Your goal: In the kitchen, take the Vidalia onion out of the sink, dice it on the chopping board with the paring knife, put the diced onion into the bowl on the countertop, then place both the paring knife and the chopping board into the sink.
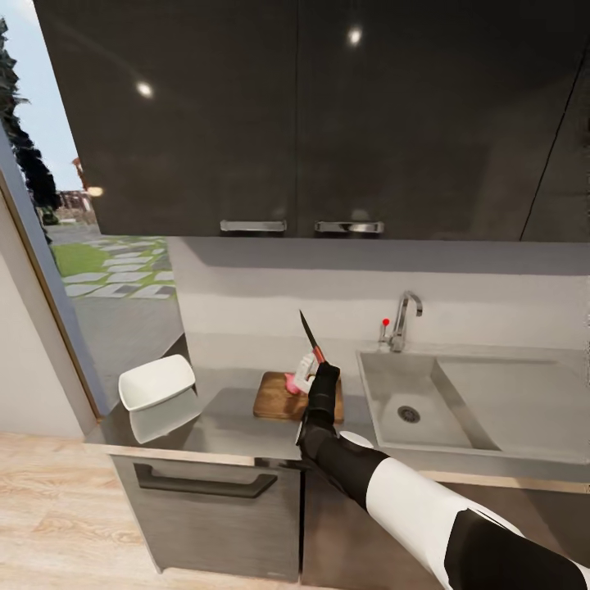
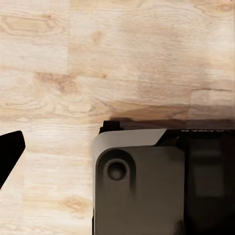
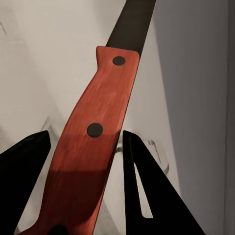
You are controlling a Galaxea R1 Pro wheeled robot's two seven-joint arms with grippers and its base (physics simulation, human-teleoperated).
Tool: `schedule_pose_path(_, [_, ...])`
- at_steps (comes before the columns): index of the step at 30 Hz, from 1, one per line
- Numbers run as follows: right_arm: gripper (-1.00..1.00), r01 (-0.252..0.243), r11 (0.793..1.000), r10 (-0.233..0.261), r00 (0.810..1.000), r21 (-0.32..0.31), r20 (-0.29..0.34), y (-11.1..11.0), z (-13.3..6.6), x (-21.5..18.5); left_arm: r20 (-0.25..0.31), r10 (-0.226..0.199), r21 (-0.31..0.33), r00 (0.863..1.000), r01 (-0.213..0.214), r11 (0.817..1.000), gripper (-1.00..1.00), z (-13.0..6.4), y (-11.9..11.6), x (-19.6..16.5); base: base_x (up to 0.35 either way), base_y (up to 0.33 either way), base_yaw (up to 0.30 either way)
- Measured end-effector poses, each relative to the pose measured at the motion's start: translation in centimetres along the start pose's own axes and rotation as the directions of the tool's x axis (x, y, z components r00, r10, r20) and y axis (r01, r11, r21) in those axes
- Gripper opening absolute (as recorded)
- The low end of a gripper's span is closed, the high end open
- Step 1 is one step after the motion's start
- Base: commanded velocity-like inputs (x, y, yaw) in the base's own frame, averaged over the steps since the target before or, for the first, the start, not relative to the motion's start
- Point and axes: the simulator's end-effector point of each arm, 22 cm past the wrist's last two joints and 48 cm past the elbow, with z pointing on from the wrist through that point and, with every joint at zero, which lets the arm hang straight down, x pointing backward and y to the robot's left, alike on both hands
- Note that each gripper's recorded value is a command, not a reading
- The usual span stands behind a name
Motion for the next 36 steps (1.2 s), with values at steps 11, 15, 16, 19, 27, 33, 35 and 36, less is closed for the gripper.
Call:
schedule_pose_path(11, [-1.0,-0.003,1.0,0.003,1.0,0.014,0.004,-1.0,-0.2,-0.2,0.017,0.0,0.002,1.0,0.0,1.0,1.0,-0.2,0.0,-0.7,0.0,0.261,-0.089])
schedule_pose_path(15, [-1.0,-0.004,1.0,0.004,1.0,0.018,0.005,-1.4,-0.3,-0.3,0.023,0.0,0.003,1.0,0.0,1.0,1.0,-0.3,-0.1,-0.9,0.001,0.295,-0.089])
schedule_pose_path(16, [-1.0,-0.004,1.0,0.004,1.0,0.02,0.006,-1.5,-0.3,-0.3,0.025,0.0,0.003,1.0,0.0,1.0,1.0,-0.3,-0.1,-1.0,0.014,0.298,-0.089])
schedule_pose_path(19, [-1.0,-0.003,1.0,0.003,1.0,0.023,0.005,-1.7,-0.4,-0.3,0.029,0.0,0.003,1.0,-0.001,1.0,1.0,-0.4,-0.1,-1.2,0.079,0.299,-0.076])
schedule_pose_path(27, [-1.0,0.051,0.999,-0.051,0.998,0.002,-0.042,-0.1,0.3,2.7,0.037,0.0,0.003,0.999,-0.001,1.0,1.0,-0.4,-0.1,-1.5,0.141,0.267,-0.013])
schedule_pose_path(33, [-1.0,0.069,0.997,-0.071,0.996,-0.039,-0.06,1.2,0.5,3.9,0.037,0.0,0.003,0.999,0.0,1.0,1.0,-0.4,-0.1,-1.5,0.031,0.049,-0.001])
schedule_pose_path(35, [-1.0,0.075,0.995,-0.08,0.994,-0.068,-0.07,2.0,0.5,4.5,0.037,0.0,0.003,0.999,0.0,1.0,1.0,-0.4,-0.1,-1.5,0.002,0.004,0.0])
schedule_pose_path(36, [-1.0,0.078,0.994,-0.083,0.994,-0.07,-0.072,2.1,0.5,4.6,0.037,0.0,0.003,0.999,0.0,1.0,1.0,-0.4,-0.1,-1.5,0.001,0.002,0.0])
